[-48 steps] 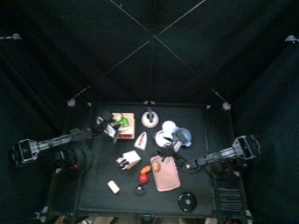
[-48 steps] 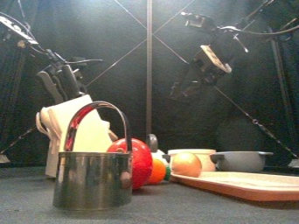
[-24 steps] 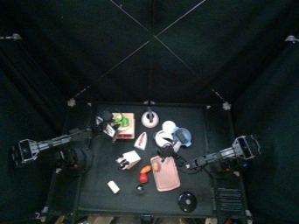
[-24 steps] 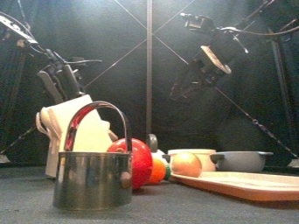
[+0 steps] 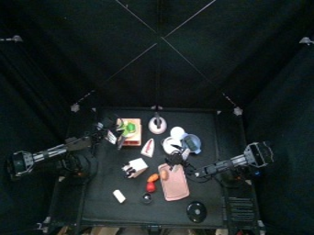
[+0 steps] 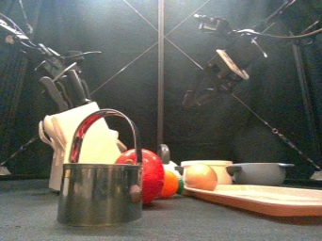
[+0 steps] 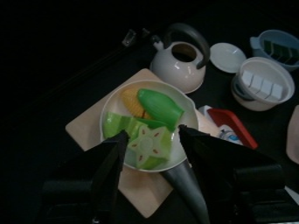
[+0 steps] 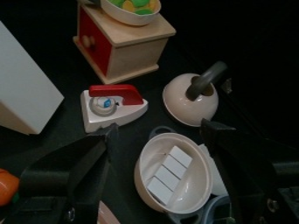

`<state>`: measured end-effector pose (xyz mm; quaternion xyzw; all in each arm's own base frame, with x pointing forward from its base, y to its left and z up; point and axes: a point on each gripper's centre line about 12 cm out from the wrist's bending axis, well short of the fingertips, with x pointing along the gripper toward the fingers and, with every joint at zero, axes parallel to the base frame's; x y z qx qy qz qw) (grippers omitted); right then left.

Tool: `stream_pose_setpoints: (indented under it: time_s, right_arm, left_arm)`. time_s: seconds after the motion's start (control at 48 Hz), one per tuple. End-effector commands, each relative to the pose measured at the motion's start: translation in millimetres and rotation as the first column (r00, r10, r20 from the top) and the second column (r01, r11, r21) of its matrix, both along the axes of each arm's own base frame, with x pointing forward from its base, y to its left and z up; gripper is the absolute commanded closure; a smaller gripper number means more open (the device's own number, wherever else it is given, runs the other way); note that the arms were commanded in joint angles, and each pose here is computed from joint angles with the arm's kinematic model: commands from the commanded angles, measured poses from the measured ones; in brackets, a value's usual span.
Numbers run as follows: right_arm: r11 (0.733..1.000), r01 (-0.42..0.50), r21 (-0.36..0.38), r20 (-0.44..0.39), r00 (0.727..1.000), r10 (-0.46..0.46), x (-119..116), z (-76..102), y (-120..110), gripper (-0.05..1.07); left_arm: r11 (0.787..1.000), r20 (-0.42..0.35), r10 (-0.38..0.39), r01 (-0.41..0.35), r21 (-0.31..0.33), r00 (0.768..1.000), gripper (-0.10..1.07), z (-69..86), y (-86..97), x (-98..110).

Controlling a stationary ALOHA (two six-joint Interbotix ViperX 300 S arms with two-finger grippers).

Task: Place starfruit top in pan

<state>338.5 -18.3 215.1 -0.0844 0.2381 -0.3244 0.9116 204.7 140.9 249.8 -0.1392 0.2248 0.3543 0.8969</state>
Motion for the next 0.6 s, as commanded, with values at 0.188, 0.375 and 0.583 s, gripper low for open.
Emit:
stream_pose_setpoints:
  time_s: [0.188, 0.375, 0.583]
  right_arm:
    - [1.0, 0.007, 0.004, 0.027, 1.0, -0.007, 0.7, 8.6, -1.6, -0.02]
    - [1.0, 0.002, 0.015, 0.032, 0.999, -0.003, 2.5, 10.1, -0.5, -0.02]
    - [0.995, 0.033, 0.098, 0.034, 0.999, -0.037, 2.6, 9.3, 3.4, -0.02]
  left_arm:
    - [0.999, 0.069, -0.033, 0.034, -0.001, 0.997, 0.11, 6.5, -2.5, 6.8]
    - [0.999, 0.088, -0.048, 0.05, -0.015, 0.995, 0.11, 3.8, -6.3, 8.1]
    - [0.993, 0.135, -0.115, 0.116, 0.004, 0.984, 0.11, 9.2, -15.9, 15.9]
